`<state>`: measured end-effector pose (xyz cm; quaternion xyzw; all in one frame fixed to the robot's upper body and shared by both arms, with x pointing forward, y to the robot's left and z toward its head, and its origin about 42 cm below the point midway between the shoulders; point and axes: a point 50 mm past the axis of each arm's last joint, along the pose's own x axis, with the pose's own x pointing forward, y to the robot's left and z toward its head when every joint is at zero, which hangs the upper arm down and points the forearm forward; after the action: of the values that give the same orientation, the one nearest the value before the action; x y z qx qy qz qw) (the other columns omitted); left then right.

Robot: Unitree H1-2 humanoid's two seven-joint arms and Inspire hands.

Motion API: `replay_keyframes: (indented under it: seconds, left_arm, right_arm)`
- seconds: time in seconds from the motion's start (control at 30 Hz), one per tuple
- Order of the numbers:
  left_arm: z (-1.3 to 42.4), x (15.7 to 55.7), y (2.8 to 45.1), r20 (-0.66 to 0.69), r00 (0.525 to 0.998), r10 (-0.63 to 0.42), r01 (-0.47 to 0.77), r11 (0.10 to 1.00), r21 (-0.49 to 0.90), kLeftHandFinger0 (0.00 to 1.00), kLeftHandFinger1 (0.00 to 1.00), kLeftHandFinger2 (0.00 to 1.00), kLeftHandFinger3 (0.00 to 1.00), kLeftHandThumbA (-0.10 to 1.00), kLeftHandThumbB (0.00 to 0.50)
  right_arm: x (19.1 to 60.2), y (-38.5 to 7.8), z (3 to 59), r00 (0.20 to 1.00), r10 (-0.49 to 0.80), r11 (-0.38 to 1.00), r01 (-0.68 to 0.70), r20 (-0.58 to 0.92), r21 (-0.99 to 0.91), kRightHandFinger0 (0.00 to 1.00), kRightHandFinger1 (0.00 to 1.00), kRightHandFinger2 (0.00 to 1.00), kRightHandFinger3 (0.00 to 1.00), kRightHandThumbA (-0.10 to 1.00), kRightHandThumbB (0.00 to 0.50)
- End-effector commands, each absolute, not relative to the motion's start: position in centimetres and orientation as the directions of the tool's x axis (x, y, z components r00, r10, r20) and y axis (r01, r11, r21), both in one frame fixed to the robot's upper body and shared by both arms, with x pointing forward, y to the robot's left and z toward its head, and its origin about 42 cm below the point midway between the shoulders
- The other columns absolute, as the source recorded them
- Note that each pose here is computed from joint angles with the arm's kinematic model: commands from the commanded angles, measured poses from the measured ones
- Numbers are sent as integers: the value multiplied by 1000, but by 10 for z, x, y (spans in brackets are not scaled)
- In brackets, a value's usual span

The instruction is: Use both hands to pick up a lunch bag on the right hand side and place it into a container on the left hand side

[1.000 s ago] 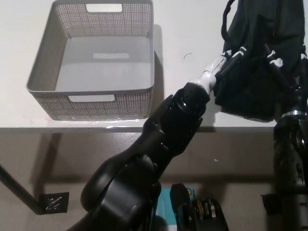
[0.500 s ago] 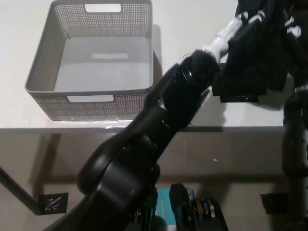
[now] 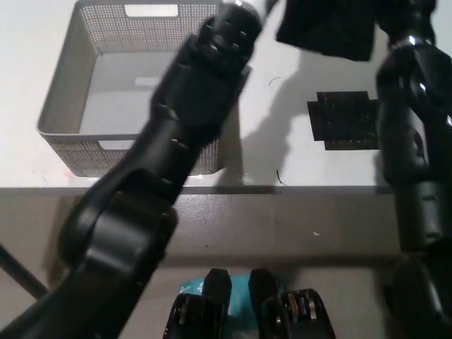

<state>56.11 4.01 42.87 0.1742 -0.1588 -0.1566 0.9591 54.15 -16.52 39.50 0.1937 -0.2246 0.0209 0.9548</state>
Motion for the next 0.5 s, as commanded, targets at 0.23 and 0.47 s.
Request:
replay_keyframes:
  seconds: [0.23, 0.47]
  left_arm:
    - [511, 525, 106, 483, 826, -290, 162, 943, 289, 1000, 1000, 1000, 1000, 1000, 342]
    - [504, 505, 166, 519, 833, -191, 69, 967, 245, 1000, 1000, 1000, 1000, 1000, 324]
  right_arm:
    - [531, -6, 488, 779, 316, 883, -450, 542, 132, 1000, 1000, 1000, 1000, 1000, 187]
    - [518, 51, 488, 757, 415, 853, -516, 504, 73, 1000, 1000, 1000, 1000, 1000, 208]
